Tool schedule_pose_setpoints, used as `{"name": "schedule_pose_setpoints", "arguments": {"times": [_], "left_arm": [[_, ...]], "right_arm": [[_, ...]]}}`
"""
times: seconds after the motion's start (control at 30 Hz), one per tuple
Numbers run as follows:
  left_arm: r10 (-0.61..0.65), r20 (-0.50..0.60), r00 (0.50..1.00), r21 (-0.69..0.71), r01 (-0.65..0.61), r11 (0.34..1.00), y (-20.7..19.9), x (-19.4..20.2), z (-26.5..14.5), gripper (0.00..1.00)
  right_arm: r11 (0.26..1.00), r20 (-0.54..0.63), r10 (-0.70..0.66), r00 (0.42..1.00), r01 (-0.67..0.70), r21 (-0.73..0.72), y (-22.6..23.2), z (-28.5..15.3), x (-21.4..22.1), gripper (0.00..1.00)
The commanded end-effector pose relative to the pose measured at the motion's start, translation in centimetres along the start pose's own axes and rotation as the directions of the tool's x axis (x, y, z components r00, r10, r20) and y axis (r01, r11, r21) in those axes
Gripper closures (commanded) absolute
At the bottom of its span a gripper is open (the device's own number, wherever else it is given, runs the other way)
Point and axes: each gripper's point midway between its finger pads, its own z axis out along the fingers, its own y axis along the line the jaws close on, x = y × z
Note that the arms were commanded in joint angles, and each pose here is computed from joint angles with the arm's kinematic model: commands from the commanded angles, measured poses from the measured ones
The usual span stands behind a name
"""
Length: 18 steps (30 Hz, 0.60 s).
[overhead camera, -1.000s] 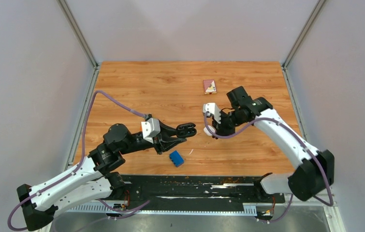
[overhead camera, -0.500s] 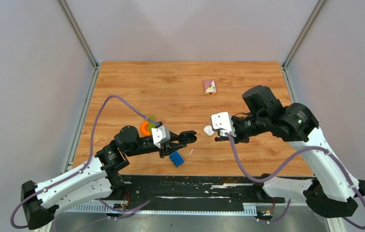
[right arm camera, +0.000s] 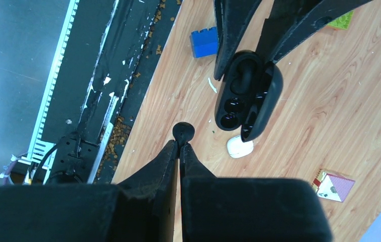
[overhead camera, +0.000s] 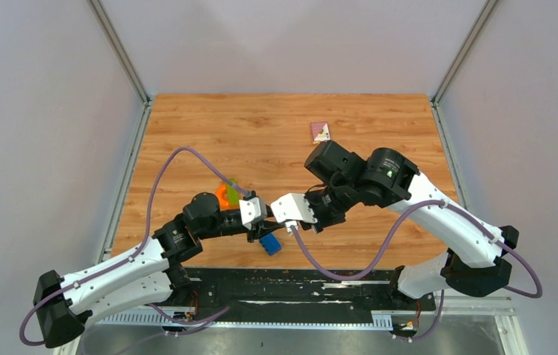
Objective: Insert the wireless bluetooth earbuds into the charging case
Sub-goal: Place the earbud in the charging case.
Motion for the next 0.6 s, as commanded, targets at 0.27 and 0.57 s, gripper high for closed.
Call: {"name": "schedule_pose_setpoints", "arguments": {"times": [0.27,0.57], "left_arm": [[0.039,0.09,0.995,0.065,-0.045,0.997,-1.3,-0.3,0.2,1.0],[0.047,0.113,0.992,0.1,-0.059,0.993,-2.0,-0.6,0.0,1.0]], "right_arm": [[0.998,-0.009,-0.012,1.0,0.013,0.059,-2.1,-0.4,-1.5,1.0],[1.0,-0.045,0.007,0.999,-0.007,0.015,-2.0,0.9,-1.0,1.0]]}}
